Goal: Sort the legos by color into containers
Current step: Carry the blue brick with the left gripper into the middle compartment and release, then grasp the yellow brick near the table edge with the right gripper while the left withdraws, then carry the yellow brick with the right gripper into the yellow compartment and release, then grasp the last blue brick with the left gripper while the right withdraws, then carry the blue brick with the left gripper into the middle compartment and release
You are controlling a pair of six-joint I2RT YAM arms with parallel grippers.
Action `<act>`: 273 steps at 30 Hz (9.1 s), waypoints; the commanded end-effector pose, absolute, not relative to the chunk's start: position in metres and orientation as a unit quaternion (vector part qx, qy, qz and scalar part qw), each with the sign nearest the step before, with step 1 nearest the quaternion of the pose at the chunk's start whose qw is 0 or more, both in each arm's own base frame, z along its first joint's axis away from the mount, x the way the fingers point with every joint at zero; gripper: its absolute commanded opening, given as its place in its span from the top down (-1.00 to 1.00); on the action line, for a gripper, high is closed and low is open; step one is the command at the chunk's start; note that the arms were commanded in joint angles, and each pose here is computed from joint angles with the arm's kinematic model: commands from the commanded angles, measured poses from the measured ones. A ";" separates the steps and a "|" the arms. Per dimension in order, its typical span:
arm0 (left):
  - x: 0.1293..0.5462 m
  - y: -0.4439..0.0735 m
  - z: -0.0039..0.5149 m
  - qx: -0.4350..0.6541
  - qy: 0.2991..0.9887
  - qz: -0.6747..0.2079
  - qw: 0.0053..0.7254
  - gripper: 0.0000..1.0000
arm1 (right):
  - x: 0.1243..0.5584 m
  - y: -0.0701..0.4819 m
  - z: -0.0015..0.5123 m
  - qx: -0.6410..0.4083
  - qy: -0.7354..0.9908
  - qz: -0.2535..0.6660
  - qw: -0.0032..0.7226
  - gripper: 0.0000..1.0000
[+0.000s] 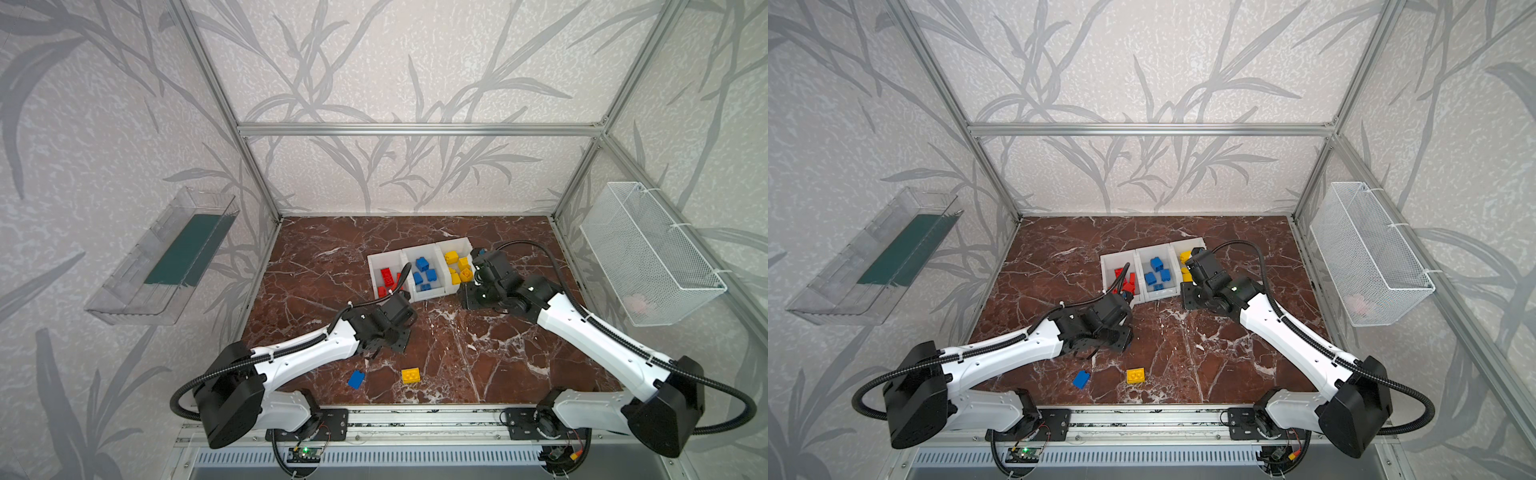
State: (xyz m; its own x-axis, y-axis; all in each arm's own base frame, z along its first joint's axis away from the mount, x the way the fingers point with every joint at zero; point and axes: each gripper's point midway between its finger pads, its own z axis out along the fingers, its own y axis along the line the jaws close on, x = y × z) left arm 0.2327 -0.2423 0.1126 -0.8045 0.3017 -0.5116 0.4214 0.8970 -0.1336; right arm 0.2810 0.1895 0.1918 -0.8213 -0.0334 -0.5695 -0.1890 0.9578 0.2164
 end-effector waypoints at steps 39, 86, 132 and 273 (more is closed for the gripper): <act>0.418 -0.289 0.159 0.184 0.914 -0.133 0.336 -0.25 | 0.251 0.149 0.186 -0.008 0.952 0.109 0.288 -0.16; 0.301 -0.082 0.144 -0.070 0.916 -0.093 0.383 -0.29 | 0.115 0.348 0.047 -0.249 0.965 0.076 0.024 -0.46; 0.292 -0.079 0.137 -0.077 0.920 -0.093 0.373 -0.30 | 0.247 0.279 0.107 -0.179 0.976 0.052 0.110 0.08; 0.407 -0.318 0.158 0.181 0.911 -0.195 0.315 0.39 | 0.306 0.123 0.194 0.042 0.949 0.164 0.267 -0.35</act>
